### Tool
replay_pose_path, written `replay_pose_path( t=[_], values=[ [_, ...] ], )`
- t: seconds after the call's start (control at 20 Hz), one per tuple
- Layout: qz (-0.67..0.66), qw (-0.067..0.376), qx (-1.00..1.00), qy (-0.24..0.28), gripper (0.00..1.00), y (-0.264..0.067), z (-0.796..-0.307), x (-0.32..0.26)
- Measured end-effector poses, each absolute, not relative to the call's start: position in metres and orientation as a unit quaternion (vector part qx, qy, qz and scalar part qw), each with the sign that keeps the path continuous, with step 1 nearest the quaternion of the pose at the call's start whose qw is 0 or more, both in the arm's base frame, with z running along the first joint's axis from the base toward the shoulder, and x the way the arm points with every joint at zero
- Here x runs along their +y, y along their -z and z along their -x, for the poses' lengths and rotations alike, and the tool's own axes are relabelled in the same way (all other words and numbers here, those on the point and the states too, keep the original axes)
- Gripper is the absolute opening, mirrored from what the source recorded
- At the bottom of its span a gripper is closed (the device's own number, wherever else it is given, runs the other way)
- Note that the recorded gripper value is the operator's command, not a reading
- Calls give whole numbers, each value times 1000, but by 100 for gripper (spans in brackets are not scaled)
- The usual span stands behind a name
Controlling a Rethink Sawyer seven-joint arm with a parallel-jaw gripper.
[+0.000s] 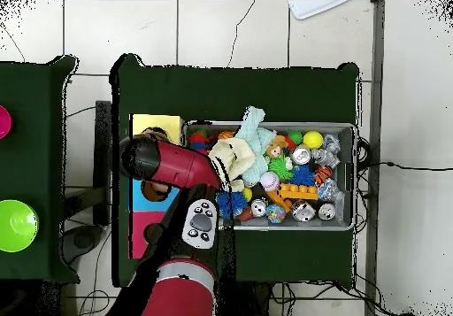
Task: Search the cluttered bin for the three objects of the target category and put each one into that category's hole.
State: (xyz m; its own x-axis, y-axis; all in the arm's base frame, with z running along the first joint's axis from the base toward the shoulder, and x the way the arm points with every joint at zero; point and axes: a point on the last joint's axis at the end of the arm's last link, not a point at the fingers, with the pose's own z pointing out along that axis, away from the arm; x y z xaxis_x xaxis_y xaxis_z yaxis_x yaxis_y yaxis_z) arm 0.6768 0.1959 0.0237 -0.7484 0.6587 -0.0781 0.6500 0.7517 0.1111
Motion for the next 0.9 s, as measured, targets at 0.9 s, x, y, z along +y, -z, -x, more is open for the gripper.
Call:
replay_pose_path(
  t=[0.9],
  values=[
    [-352, 61, 933, -39, 0, -24, -681, 193]
  ],
)
